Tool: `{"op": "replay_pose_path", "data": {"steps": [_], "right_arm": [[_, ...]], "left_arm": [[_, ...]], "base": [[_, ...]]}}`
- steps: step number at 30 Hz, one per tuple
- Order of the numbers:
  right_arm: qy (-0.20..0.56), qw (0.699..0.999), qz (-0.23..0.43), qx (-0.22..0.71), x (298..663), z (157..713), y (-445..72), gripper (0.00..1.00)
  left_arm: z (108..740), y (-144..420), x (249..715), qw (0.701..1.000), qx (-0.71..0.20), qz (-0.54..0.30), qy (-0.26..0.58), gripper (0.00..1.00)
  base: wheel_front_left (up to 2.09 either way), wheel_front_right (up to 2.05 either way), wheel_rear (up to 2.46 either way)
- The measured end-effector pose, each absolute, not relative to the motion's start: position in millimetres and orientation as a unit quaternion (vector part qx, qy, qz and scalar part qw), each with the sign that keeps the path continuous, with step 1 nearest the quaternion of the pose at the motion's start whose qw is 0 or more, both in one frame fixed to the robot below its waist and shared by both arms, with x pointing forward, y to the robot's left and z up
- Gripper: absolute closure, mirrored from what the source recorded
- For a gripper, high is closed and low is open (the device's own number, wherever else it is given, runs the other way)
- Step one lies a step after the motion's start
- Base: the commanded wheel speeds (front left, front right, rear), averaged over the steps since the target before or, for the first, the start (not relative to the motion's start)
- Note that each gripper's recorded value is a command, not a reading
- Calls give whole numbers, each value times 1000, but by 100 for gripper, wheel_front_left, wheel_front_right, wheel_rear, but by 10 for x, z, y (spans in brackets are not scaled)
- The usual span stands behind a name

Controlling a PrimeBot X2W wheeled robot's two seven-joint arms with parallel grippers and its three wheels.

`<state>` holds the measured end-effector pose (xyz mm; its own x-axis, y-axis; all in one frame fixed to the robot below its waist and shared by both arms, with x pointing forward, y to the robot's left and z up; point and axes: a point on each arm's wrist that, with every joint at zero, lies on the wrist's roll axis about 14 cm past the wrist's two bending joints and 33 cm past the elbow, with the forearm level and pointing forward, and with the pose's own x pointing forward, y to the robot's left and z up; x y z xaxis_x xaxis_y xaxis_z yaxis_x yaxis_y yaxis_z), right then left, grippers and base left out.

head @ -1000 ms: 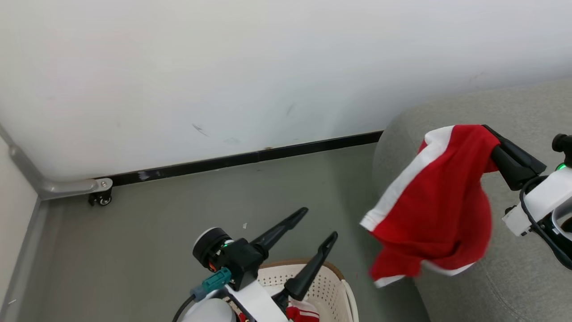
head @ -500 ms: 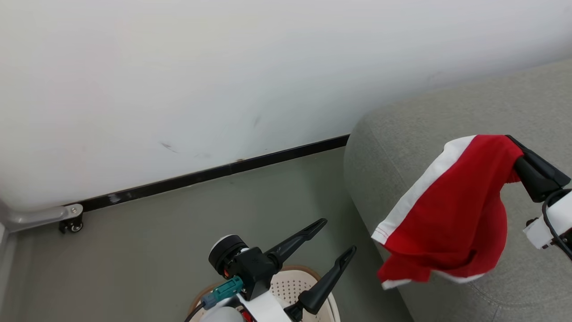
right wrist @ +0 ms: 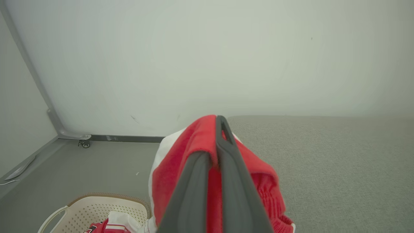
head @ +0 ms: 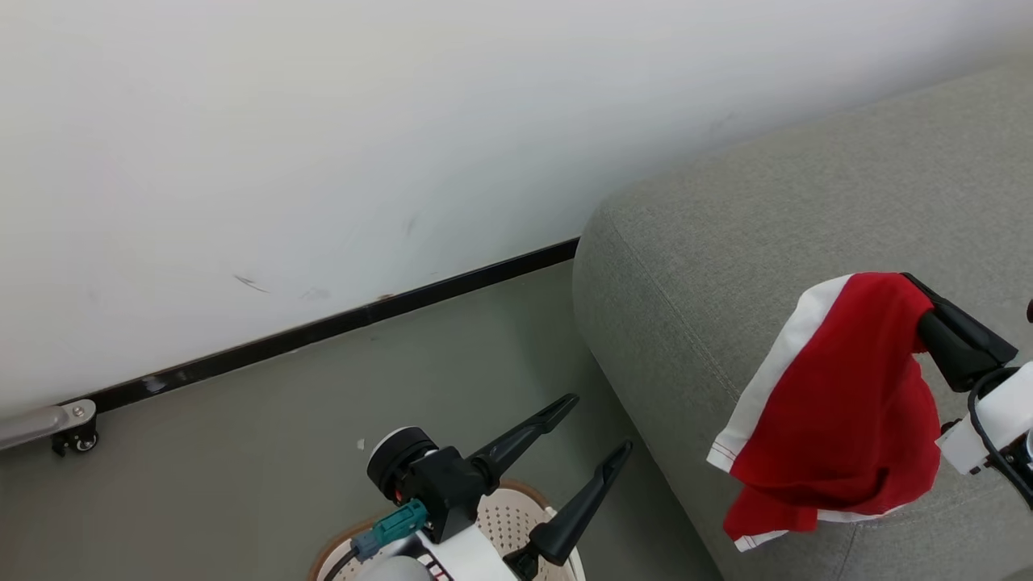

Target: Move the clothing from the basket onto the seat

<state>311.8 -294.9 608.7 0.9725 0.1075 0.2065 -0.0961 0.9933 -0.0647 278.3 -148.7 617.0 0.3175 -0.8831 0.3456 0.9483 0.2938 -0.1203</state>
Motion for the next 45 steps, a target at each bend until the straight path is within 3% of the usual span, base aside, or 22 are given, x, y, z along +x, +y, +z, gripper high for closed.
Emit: {"op": "replay_pose_path", "data": {"steps": [5, 25, 32, 35, 45], "right_arm": [[-99, 994, 42, -26, 3181, 6070, -2997, 100], [-150, 982, -103, -44, 3993, 7137, -4051, 100], [-116, 977, -174, -39, 4096, 6973, -4542, 100], [-132, 967, -211, -53, 4122, 7145, -4814, 100], [-137, 960, -233, -70, 4469, 7121, -4956, 100]], "left_arm": [[6148, -1473, 2864, 801, -158, -567, -104, 0], [6087, -1137, 3404, 843, -148, -502, -128, 0], [6094, -1042, 3525, 849, -150, -487, -139, 0], [6053, -997, 3603, 853, -149, -481, -135, 0], [5923, -882, 3822, 861, -143, -472, -126, 0]], "base": [[0, 0, 0], [0, 0, 0], [0, 0, 0], [0, 0, 0], [0, 0, 0]]}}
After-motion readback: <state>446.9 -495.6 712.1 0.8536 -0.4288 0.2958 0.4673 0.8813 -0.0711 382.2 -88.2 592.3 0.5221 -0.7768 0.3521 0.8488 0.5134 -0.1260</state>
